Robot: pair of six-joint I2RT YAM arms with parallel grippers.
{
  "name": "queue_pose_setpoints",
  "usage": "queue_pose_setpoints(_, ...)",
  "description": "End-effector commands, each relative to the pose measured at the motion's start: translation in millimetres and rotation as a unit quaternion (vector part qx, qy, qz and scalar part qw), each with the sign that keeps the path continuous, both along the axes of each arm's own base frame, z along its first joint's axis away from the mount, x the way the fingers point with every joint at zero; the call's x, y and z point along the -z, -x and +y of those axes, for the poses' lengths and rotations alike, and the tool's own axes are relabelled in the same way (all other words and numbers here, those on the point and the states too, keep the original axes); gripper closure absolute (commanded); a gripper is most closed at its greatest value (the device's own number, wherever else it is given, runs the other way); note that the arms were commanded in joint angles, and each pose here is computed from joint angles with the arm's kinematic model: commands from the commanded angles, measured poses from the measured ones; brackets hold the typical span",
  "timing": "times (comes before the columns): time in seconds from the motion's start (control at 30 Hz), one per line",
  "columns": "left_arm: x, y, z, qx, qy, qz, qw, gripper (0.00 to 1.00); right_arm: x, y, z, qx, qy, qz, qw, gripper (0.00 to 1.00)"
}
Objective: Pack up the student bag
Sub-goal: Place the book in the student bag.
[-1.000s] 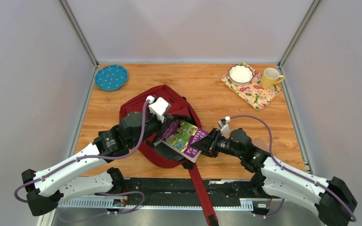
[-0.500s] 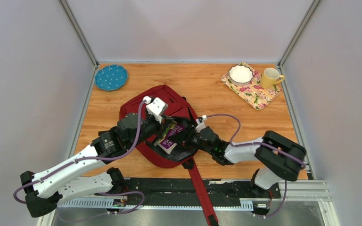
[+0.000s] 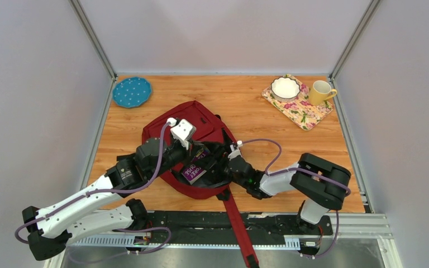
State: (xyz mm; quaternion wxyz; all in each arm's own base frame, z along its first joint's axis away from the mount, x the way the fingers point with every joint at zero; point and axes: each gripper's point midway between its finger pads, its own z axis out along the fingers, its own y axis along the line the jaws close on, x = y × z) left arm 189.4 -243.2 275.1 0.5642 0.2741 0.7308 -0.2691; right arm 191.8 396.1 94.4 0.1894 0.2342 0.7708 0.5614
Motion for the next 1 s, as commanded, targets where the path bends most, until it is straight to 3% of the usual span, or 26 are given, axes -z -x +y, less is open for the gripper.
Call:
queue_pose_setpoints(0.0, -22, 3, -6, 0.012, 0.042, -0.015, 0.999, 1.0, -6, 7, -6, -0.02, 0.043, -0.016, 0.999, 0.13)
queue_pose_setpoints(0.07, -21, 4, -6, 0.014, 0.041, -0.014, 0.999, 1.0, -9, 12, -2, -0.036, 0.043, -0.008, 0.998, 0.14)
queue_pose_setpoints(0.17, -21, 5, -7, 0.017, 0.043, -0.015, 0.999, 1.0, -8, 17, 4, -0.049, 0.031, 0.006, 0.998, 0.31)
queue_pose_setpoints(0.2, -20, 5, -7, 0.019, 0.043, -0.013, 0.999, 1.0, -9, 17, 6, -0.05, 0.025, 0.011, 0.998, 0.48)
queue_pose_setpoints(0.27, -20, 6, -8, 0.022, 0.044, -0.011, 0.999, 1.0, -6, 15, 12, -0.053, 0.024, 0.015, 0.998, 0.63)
queue_pose_setpoints(0.3, -20, 7, -9, 0.025, 0.044, -0.011, 0.999, 1.0, -13, 12, 18, -0.052, 0.012, 0.011, 0.999, 0.82)
queue_pose_setpoints(0.4, -20, 9, -11, 0.032, 0.046, -0.006, 0.998, 1.0, -21, -7, 30, -0.032, -0.004, -0.002, 0.999, 0.99)
queue_pose_setpoints(0.63, -18, 15, -17, 0.049, 0.052, 0.008, 0.997, 1.0, -38, -68, 35, 0.061, -0.041, -0.035, 0.997, 1.0)
queue_pose_setpoints(0.67, -17, 16, -17, 0.051, 0.051, 0.01, 0.997, 1.0, -37, -71, 33, 0.065, -0.036, -0.043, 0.996, 0.96)
queue_pose_setpoints(0.8, -13, 17, -16, 0.053, 0.043, 0.014, 0.998, 1.0, -31, -66, 21, 0.057, -0.013, -0.065, 0.996, 0.55)
queue_pose_setpoints(0.9, -10, 17, -16, 0.054, 0.042, 0.014, 0.998, 1.0, -25, -52, 6, 0.039, 0.016, -0.078, 0.996, 0.45)
queue_pose_setpoints(0.97, -7, 18, -18, 0.057, 0.039, 0.017, 0.997, 1.0, -29, -42, -2, 0.022, 0.025, -0.088, 0.996, 0.43)
